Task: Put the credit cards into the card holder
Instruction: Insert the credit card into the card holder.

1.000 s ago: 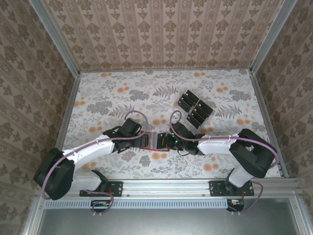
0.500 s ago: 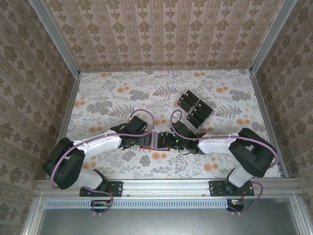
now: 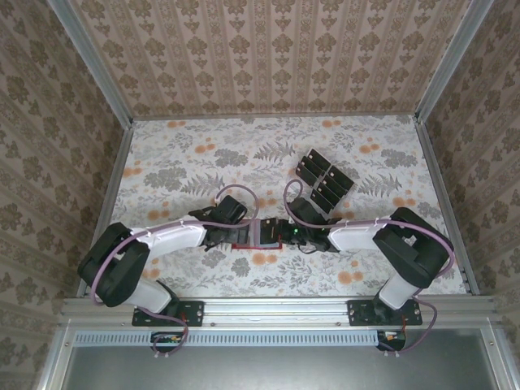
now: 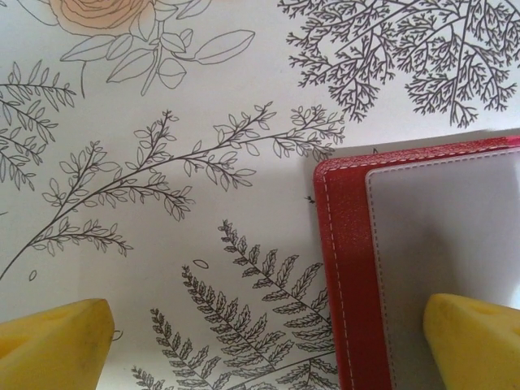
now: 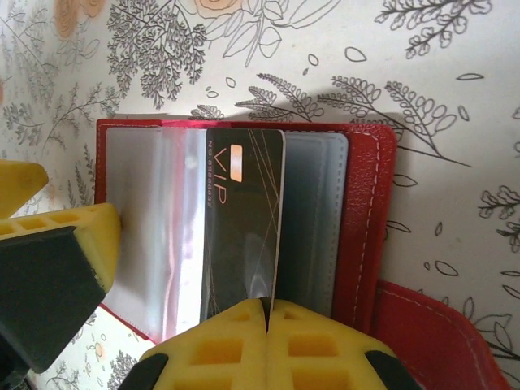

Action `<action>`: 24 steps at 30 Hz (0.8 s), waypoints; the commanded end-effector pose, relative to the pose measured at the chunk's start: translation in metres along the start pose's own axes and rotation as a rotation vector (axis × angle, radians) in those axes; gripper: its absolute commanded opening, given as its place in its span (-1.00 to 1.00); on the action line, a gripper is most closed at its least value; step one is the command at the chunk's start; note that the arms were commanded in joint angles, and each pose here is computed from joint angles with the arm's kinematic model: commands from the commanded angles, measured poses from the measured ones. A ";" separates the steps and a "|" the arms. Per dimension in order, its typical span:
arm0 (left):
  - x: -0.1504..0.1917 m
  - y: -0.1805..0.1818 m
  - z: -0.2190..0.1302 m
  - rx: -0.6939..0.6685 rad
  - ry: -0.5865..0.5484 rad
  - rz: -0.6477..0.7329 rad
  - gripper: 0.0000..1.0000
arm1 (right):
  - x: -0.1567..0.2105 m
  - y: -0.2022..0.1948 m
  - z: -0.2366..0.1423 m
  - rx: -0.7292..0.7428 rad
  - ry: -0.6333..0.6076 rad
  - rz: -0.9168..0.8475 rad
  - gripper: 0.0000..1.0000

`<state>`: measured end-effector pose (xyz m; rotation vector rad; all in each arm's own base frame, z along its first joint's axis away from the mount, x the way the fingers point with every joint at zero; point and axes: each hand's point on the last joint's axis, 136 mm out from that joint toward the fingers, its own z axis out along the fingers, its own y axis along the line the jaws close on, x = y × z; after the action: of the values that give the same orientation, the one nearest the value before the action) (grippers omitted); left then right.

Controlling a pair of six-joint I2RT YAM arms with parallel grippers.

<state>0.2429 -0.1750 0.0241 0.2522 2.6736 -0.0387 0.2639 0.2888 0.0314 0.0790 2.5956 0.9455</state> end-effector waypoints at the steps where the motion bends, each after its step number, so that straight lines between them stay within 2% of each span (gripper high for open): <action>1: 0.021 0.016 0.003 -0.064 0.052 -0.003 1.00 | 0.004 0.004 -0.004 -0.020 0.025 -0.024 -1.00; 10: 0.019 0.018 0.000 -0.072 0.035 -0.024 1.00 | -0.010 0.033 -0.025 -0.133 -0.052 -0.013 -1.00; 24: 0.019 0.021 0.000 -0.084 0.034 -0.033 0.99 | -0.009 0.043 -0.016 -0.228 -0.127 0.033 -1.00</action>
<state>0.2427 -0.1682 0.0246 0.1900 2.6647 -0.0158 0.2568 0.3030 0.0661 0.0895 2.4293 1.1515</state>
